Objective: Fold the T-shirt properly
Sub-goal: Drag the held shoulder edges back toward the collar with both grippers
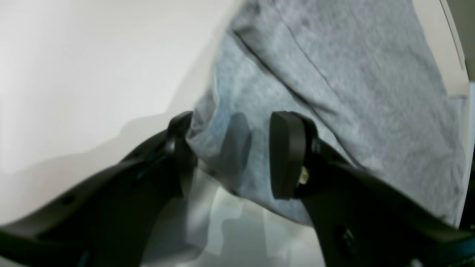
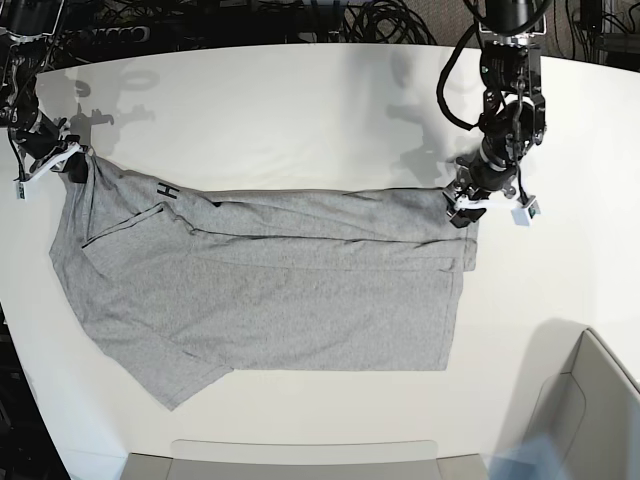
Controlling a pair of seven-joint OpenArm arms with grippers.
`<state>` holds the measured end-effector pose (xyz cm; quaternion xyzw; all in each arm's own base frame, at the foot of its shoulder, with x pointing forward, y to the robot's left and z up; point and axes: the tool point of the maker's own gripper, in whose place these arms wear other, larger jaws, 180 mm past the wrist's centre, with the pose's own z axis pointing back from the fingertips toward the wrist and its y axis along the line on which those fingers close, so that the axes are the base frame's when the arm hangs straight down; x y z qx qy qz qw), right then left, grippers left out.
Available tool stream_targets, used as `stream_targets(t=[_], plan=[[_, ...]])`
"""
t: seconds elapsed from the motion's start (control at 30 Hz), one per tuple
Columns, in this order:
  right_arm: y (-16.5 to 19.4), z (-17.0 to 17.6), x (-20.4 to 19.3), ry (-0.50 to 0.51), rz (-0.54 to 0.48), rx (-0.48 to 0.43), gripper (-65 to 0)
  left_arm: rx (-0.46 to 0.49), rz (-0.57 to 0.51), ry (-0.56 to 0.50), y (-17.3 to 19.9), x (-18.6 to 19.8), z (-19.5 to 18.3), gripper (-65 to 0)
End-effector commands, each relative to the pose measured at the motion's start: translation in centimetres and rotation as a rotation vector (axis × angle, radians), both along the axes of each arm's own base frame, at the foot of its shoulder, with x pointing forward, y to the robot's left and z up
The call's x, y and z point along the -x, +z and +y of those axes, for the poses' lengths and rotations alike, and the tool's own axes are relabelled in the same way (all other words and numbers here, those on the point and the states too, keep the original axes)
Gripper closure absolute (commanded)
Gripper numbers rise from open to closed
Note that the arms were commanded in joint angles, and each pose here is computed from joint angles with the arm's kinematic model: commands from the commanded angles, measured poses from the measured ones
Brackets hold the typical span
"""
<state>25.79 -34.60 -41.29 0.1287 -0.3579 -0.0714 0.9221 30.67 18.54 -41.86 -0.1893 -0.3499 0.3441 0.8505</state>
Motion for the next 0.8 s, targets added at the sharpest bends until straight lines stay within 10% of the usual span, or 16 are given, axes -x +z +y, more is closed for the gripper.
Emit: stream_targets(t=[0.0,0.2,0.77], plan=[[0.2,-0.5,0.2,0.019,0.021,0.030,0.0,0.009,0.008,-0.021,0.1,0.0,-0.5,-30.3],[0.1,-0.9,0.7,0.015,0.028,0.039,0.0,0.002,0.036,-0.011,-0.8,0.4,0.0,-1.8],[1.5,-2.8,2.2,0.012,0.032,0.099,0.0,-0.076,0.027,0.124,0.4,5.1,6.1,-1.0]])
